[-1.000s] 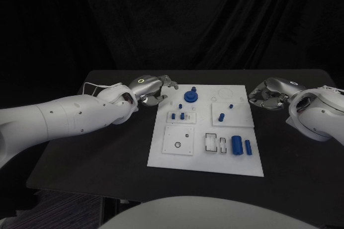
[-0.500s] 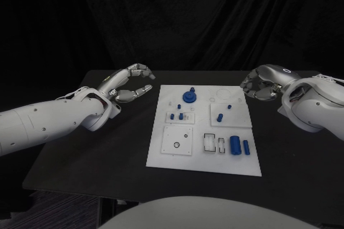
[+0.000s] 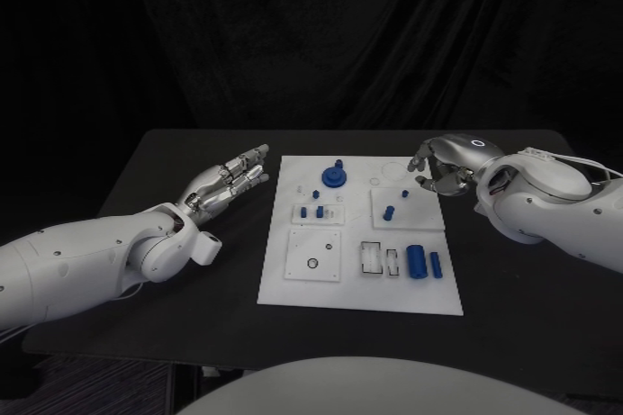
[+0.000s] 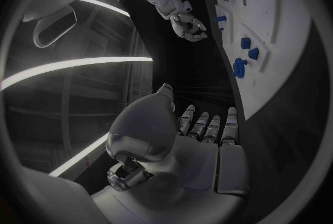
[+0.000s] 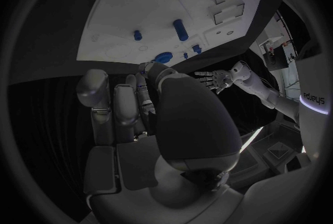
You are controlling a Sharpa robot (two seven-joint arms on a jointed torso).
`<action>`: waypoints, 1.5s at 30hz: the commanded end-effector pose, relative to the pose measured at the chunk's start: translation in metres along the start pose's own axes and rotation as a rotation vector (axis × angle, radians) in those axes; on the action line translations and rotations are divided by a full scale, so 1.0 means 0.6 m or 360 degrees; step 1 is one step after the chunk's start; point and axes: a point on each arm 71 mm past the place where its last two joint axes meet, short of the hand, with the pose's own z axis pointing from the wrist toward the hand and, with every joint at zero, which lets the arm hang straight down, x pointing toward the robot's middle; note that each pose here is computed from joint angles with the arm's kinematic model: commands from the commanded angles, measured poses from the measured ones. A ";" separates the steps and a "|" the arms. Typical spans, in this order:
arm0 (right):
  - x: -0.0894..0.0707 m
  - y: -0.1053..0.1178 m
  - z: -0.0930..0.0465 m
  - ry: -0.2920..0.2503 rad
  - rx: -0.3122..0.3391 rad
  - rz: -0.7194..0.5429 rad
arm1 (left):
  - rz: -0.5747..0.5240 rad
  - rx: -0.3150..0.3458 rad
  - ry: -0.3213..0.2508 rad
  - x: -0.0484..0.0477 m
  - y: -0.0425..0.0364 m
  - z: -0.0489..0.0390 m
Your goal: Assemble the parts on the task board
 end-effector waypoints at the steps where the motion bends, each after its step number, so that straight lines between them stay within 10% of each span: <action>1: 0.009 -0.001 -0.001 0.0004 -0.0034 -0.0055 | -0.0290 0.0402 0.0027 0.005 -0.023 -0.005; 45: 0.081 -0.029 0.012 0.0179 0.0075 -0.0080 | -0.0335 0.0384 0.0048 0.011 -0.005 0.003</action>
